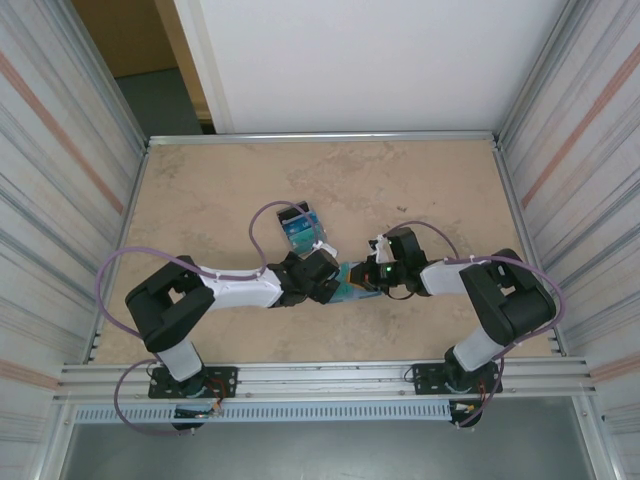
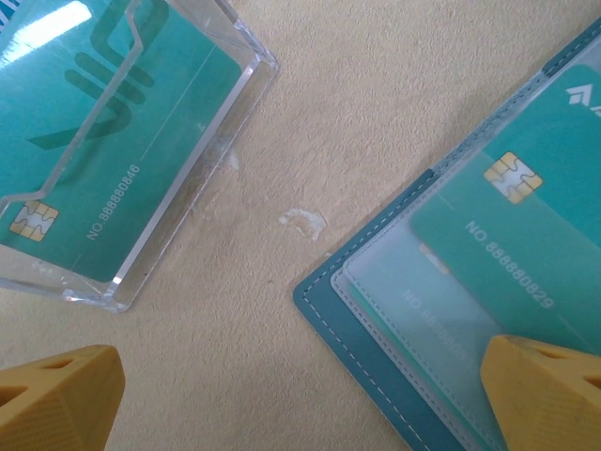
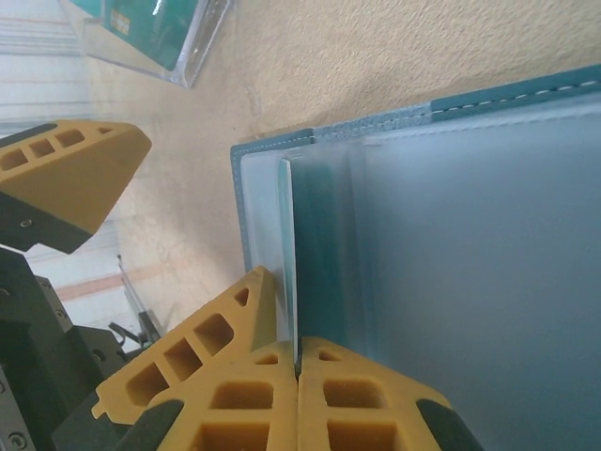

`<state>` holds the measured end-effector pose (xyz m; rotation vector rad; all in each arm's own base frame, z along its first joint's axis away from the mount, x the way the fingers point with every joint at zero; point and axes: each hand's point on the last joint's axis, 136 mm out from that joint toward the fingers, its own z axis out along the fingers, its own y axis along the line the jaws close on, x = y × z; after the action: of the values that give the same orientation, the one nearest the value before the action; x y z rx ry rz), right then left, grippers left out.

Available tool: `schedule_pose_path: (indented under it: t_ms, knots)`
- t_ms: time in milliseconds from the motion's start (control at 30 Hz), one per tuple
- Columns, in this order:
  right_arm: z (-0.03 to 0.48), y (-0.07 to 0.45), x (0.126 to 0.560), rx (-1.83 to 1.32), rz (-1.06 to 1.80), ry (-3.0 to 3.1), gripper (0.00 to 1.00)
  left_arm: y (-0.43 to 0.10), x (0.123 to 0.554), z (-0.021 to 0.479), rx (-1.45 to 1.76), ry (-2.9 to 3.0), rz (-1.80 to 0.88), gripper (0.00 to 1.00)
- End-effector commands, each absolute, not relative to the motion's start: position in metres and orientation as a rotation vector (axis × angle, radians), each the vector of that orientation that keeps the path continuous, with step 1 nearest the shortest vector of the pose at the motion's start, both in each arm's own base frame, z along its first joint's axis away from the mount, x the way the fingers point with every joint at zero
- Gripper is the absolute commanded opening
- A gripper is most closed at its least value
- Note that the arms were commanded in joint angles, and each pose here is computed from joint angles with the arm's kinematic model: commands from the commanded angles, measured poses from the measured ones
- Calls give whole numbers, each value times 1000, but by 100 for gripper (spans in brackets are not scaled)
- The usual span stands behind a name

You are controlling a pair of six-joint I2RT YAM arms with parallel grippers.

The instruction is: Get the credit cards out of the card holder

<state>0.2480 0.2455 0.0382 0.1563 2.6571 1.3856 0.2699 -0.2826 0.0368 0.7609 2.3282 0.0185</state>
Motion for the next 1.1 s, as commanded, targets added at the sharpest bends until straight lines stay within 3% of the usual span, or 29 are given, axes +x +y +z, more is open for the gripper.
schedule_pose_path:
  t_ms: [0, 633, 1067]
  knots:
    - [36, 236, 245, 167, 1348, 2672, 4, -258, 250, 6, 870, 2431, 147, 99]
    - [72, 208, 239, 26, 1104, 2661, 2, -253, 253, 27, 897, 2373, 166, 99]
    - [141, 199, 223, -245, 896, 2486, 2, -250, 257, 93, 833, 2248, 100, 99]
